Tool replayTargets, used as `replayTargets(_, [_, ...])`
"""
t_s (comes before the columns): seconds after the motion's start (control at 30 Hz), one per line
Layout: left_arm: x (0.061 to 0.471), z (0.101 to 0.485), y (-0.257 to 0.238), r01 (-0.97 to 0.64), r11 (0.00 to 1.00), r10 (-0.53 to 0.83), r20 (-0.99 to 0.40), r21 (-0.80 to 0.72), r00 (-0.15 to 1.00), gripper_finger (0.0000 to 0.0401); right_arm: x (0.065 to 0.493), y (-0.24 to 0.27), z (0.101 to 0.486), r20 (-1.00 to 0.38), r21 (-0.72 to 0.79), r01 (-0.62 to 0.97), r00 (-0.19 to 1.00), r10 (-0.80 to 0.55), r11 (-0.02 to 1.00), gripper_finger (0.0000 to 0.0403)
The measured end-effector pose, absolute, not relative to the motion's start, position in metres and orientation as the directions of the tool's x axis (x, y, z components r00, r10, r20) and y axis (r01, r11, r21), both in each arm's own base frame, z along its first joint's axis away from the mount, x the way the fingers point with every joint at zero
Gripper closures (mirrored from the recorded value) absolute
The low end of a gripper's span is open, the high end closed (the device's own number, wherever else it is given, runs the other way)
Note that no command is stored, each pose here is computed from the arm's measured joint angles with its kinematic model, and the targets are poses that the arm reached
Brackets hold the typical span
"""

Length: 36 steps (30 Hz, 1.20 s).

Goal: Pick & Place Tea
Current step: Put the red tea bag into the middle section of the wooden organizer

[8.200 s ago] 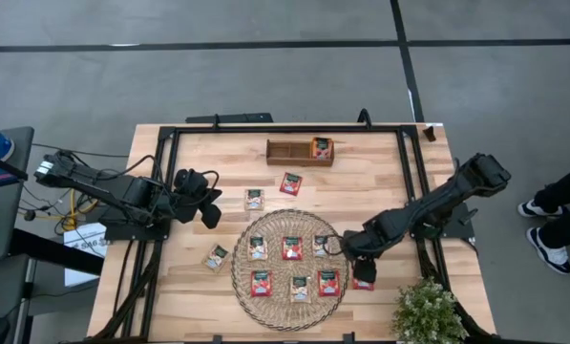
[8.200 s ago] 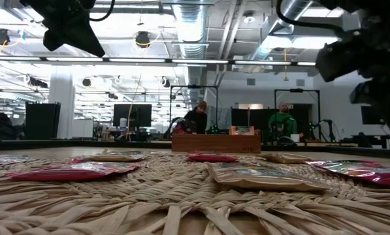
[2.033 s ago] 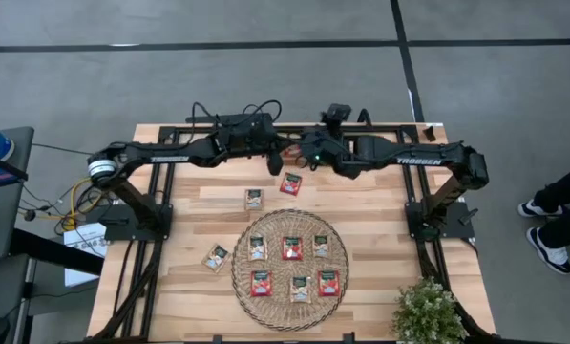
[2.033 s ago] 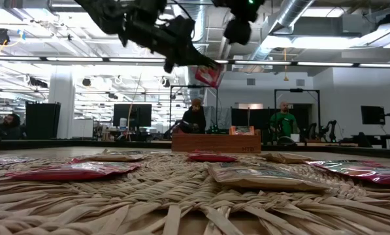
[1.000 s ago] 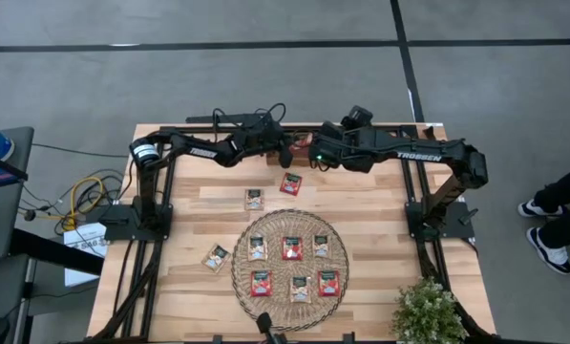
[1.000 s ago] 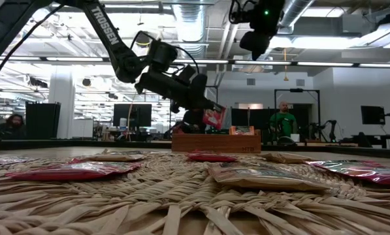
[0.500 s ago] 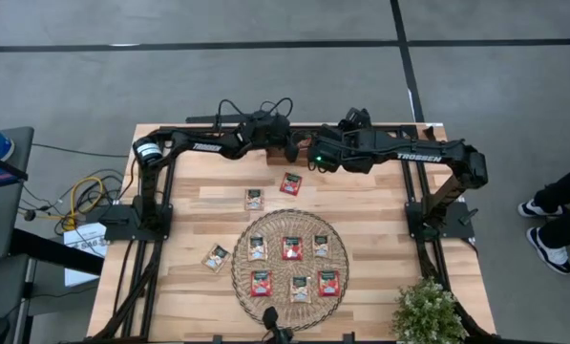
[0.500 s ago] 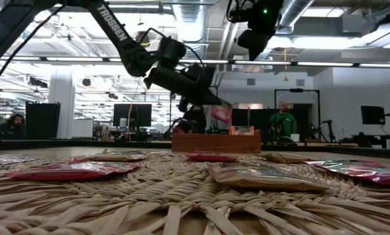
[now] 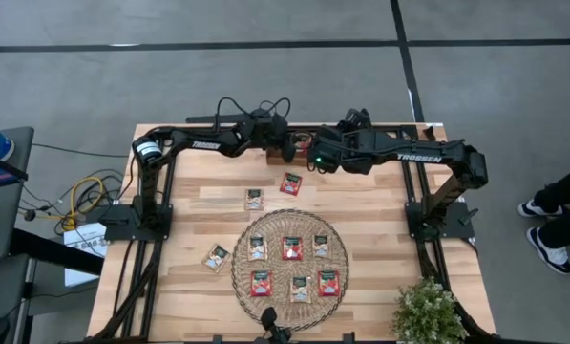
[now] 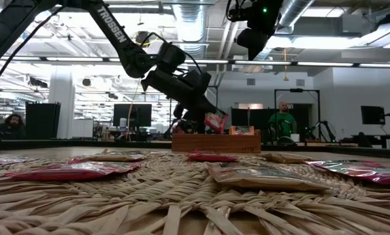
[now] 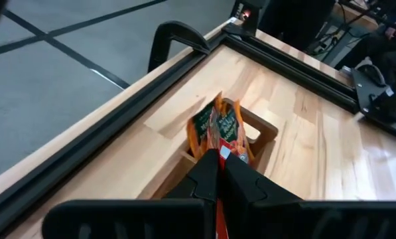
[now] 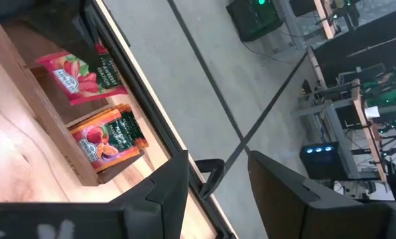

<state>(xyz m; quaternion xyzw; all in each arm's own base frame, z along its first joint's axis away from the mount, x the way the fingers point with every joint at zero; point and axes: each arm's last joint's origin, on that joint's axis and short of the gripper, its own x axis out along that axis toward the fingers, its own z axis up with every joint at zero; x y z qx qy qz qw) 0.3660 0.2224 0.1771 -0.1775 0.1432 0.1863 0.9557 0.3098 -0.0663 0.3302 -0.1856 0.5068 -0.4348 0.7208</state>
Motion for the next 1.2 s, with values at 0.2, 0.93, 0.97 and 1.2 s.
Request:
replayTargets(0.2, [0.3661,0.1768,0.2222,-0.412,0.867,0.310,-0.343,-0.281,0.887,0.0401,0.3115,-0.0653,0.3308,-0.565,-0.702,0.449,0.121,-0.816,0.553,0.0253])
replayTargets(0.93, [0.3680,0.1791,0.2206,-0.373,0.914,0.311,-0.319,-0.158,0.895,0.0401,0.3116,-0.0654,0.3308,-0.565,-0.701,0.451,0.122,-0.816,0.553,0.0260])
replayTargets(0.97, [0.3680,0.1792,0.2207,-0.372,0.916,0.311,-0.319,-0.152,0.895,0.0401,0.3116,-0.0654,0.3308,-0.565,-0.700,0.451,0.123,-0.816,0.553,0.0260])
replayTargets(1.2, [0.3680,0.1791,0.2207,-0.367,0.921,0.311,-0.319,-0.132,0.895,0.0401,0.3117,-0.0653,0.3308,-0.565,-0.700,0.451,0.123,-0.816,0.553,0.0264])
